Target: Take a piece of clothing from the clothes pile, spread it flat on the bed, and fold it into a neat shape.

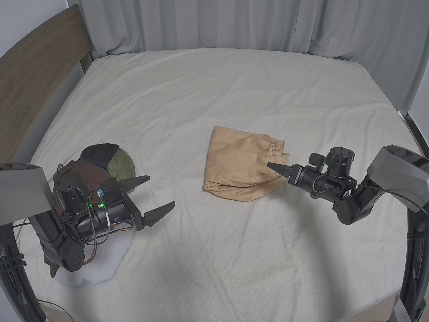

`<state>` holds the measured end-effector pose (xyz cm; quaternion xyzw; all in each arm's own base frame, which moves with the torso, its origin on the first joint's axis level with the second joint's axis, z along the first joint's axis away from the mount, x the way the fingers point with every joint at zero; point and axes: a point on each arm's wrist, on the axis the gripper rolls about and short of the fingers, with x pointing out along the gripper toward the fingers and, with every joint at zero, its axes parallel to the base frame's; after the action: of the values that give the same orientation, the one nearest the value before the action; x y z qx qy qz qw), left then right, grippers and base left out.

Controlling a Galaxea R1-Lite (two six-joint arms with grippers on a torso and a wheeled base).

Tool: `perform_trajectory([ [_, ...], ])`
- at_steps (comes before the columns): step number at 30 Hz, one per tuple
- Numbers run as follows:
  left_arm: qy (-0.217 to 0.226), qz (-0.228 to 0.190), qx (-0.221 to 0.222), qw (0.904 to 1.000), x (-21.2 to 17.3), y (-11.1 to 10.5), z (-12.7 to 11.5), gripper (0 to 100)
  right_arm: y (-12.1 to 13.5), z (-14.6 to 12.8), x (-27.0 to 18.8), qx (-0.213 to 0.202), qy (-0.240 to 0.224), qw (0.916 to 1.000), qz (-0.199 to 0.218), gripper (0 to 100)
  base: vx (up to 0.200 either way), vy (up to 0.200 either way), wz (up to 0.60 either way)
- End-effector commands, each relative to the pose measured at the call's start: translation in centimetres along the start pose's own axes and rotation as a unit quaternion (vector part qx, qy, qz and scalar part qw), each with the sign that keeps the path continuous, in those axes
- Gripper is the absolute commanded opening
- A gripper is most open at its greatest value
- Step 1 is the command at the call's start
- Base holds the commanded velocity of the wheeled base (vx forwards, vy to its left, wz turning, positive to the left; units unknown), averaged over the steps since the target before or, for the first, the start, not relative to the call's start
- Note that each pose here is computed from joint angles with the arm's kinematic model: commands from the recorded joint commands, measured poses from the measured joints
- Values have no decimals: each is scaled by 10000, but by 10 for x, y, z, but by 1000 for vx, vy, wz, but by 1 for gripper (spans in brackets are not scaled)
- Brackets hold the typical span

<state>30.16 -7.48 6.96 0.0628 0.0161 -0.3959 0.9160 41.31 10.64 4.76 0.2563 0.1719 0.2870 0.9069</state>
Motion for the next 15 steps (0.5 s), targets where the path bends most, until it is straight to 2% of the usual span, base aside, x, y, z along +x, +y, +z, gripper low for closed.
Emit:
perform_trajectory([
  [1, -48, 21, 34, 10000, 0, 2, 2, 100, 25, 24, -16, -176, -268, 9993, 198, 100, 0, 0, 0],
  [10, -111, 24, 78, 9999, -1, 1, 7, 100, 33, 23, -6, -242, -289, 9987, 342, 100, 0, 0, 0],
  [15, -99, 14, 70, 9999, -1, 0, 7, 100, 15, 4, 15, -168, -176, 9995, 186, 100, 0, 0, 0],
])
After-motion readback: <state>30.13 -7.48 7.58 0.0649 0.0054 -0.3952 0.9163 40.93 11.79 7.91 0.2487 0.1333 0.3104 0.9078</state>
